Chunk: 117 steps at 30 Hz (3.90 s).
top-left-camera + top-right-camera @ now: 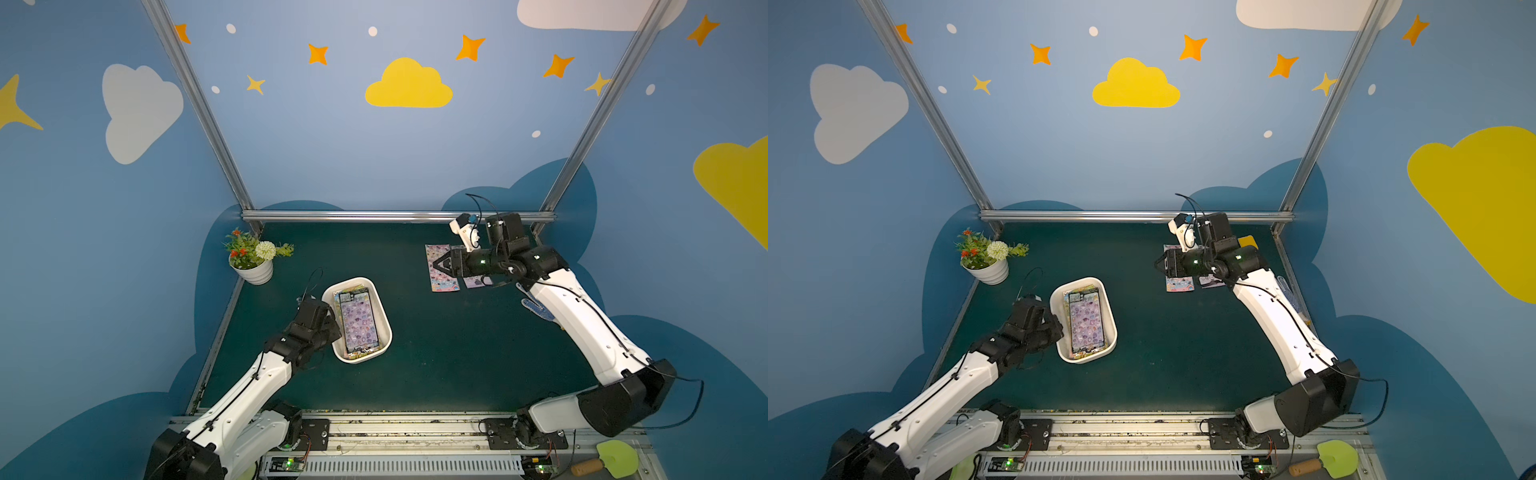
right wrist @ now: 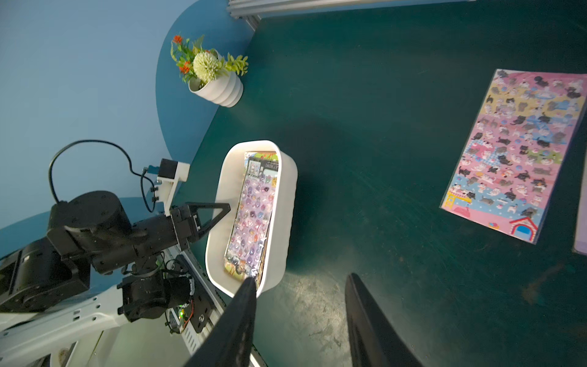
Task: Take the stickers out of the storage box
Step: Pick up the sticker from the storage box.
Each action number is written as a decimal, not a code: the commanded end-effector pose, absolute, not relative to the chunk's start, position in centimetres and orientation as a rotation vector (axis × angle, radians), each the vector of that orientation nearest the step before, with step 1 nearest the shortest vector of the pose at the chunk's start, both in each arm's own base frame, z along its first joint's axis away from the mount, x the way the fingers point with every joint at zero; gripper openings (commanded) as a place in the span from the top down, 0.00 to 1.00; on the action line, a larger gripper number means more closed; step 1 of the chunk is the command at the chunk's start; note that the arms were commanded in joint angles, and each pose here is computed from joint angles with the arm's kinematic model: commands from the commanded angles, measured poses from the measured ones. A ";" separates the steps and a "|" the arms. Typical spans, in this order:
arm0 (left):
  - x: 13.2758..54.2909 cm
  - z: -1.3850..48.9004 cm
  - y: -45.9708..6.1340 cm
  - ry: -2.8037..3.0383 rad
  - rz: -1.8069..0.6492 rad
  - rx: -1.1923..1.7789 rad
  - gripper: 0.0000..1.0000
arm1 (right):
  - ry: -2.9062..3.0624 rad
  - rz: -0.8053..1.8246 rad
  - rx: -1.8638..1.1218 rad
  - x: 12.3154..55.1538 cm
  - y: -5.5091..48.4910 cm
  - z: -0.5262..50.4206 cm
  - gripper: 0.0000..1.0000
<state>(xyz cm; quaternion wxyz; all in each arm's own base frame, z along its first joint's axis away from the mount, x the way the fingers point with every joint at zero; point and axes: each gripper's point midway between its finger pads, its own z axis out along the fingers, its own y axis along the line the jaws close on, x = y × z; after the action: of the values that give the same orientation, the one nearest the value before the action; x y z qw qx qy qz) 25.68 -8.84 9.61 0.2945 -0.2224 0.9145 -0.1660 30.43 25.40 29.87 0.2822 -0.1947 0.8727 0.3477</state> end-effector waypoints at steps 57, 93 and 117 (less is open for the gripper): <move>26.7 7.6 -6.7 2.226 -0.426 -0.764 0.97 | 2.742 0.616 -0.925 25.5 46.3 8.0 0.52; 26.8 6.8 -6.7 2.252 -0.401 -0.769 0.97 | 2.675 0.728 -0.952 24.4 46.4 11.2 0.56; 27.1 6.8 -6.9 2.265 -0.402 -0.763 0.97 | 2.781 0.697 -0.935 23.4 45.9 7.7 0.58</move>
<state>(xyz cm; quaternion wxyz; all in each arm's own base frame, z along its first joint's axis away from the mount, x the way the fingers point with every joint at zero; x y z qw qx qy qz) 26.16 -6.54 5.54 0.3362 -0.2961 0.8825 -0.1431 23.76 46.11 8.47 0.0780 -0.3141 0.9160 0.2372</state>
